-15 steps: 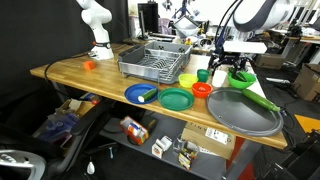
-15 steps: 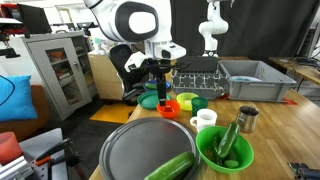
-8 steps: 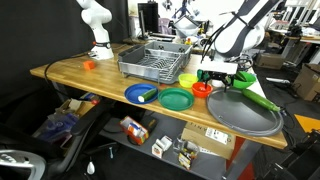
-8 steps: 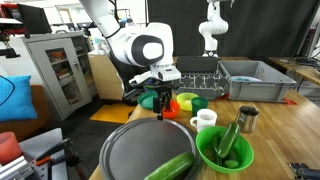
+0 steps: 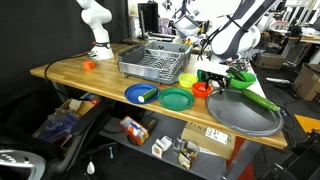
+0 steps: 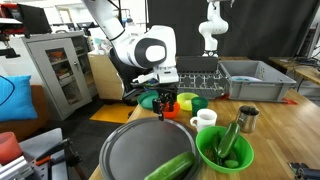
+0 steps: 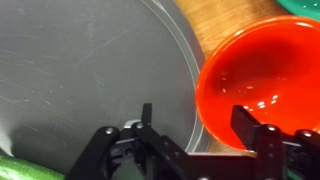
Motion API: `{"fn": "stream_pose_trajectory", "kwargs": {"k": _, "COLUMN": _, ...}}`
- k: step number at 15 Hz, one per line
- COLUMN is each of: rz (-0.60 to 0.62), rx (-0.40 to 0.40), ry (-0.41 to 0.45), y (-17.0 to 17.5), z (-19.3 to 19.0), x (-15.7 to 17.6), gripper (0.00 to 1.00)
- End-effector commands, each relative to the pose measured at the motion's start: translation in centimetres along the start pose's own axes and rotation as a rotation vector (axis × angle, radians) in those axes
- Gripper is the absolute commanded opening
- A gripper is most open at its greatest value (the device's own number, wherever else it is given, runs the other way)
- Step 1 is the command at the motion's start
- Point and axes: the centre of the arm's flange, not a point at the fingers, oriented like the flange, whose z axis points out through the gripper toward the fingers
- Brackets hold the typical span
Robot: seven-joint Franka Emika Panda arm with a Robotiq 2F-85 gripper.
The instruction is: Pick the orange bowl and put it on the tray
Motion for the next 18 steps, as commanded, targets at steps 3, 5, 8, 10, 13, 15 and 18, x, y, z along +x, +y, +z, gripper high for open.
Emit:
{"fn": "stream_pose_trajectory", "kwargs": {"k": 3, "rz": 0.072, "rx": -0.011, "ry": -0.018, "y": -0.7, "z": 0.5, "x": -0.1, "gripper": 0.38}}
{"fn": "stream_pose_trajectory", "kwargs": {"k": 5, "rz": 0.083, "rx": -0.011, "ry": -0.018, "y": -0.8, "z": 0.7, "x": -0.1, "gripper": 0.24}}
{"fn": "stream_pose_trajectory", "kwargs": {"k": 8, "rz": 0.094, "rx": -0.002, "ry": -0.02, "y": -1.2, "z": 0.5, "x": -0.1, "gripper": 0.02}}
{"fn": "stream_pose_trajectory", "kwargs": {"k": 10, "rz": 0.093, "rx": 0.011, "ry": -0.015, "y": -1.7, "z": 0.0, "x": -0.2, "gripper": 0.0}}
{"fn": "stream_pose_trajectory", "kwargs": {"k": 13, "rz": 0.09, "rx": 0.02, "ry": -0.005, "y": -1.9, "z": -0.8, "x": -0.3, "gripper": 0.02}}
{"fn": "stream_pose_trajectory", "kwargs": {"k": 15, "rz": 0.097, "rx": 0.015, "ry": 0.013, "y": -1.7, "z": -1.4, "x": -0.2, "gripper": 0.02}}
{"fn": "stream_pose_trajectory", "kwargs": {"k": 18, "rz": 0.096, "rx": 0.001, "ry": 0.018, "y": -0.1, "z": -2.2, "x": 0.0, "gripper": 0.02}}
